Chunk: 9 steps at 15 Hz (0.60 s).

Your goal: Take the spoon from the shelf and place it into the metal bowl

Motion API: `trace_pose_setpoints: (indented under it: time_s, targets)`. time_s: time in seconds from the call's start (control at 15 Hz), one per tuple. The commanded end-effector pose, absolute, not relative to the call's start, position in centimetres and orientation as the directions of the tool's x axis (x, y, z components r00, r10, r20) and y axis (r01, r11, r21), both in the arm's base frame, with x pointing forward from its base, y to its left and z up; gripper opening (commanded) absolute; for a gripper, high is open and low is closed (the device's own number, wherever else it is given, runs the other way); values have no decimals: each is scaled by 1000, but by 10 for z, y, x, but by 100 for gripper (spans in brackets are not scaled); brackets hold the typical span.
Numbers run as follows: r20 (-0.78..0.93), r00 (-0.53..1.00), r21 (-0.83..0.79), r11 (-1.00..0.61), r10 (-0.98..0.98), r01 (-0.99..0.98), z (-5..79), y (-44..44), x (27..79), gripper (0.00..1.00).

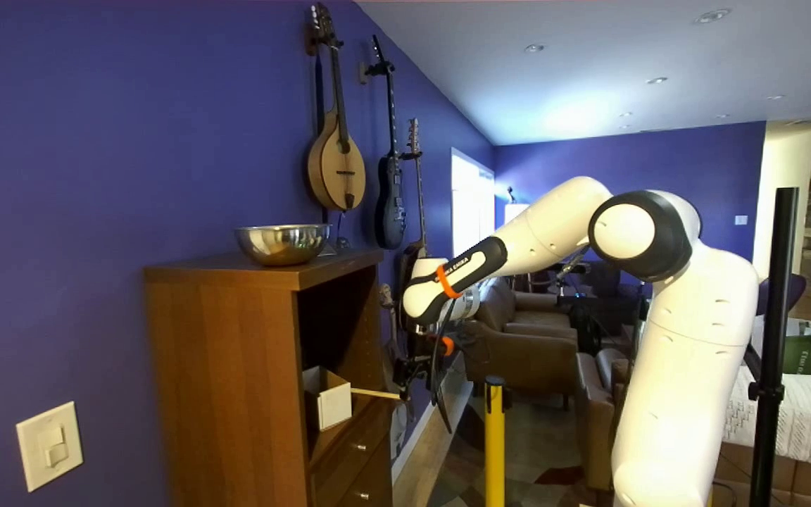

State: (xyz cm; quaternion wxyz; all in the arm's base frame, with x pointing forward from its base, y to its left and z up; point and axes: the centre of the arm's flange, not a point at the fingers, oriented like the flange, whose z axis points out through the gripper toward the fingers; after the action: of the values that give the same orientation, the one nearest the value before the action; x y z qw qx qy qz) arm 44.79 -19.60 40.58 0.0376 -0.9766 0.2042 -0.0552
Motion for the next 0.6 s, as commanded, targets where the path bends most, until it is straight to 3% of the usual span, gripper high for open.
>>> trace_pose_setpoints:
  time_s: [0.0,0.2,0.27,0.4,0.53]
  targets:
    - [91,930,-82,-934,-356,-349,400,-206,468,100]
    - [94,949,-97,-952,-301,-292,399,-205,477,97]
    - [98,952,-98,-955,-290,-281,400,-207,481,74]
    - [94,958,-114,-959,-271,-260,398,-207,485,69]
    - [94,961,-132,-960,-260,-247,392,-207,491,55]
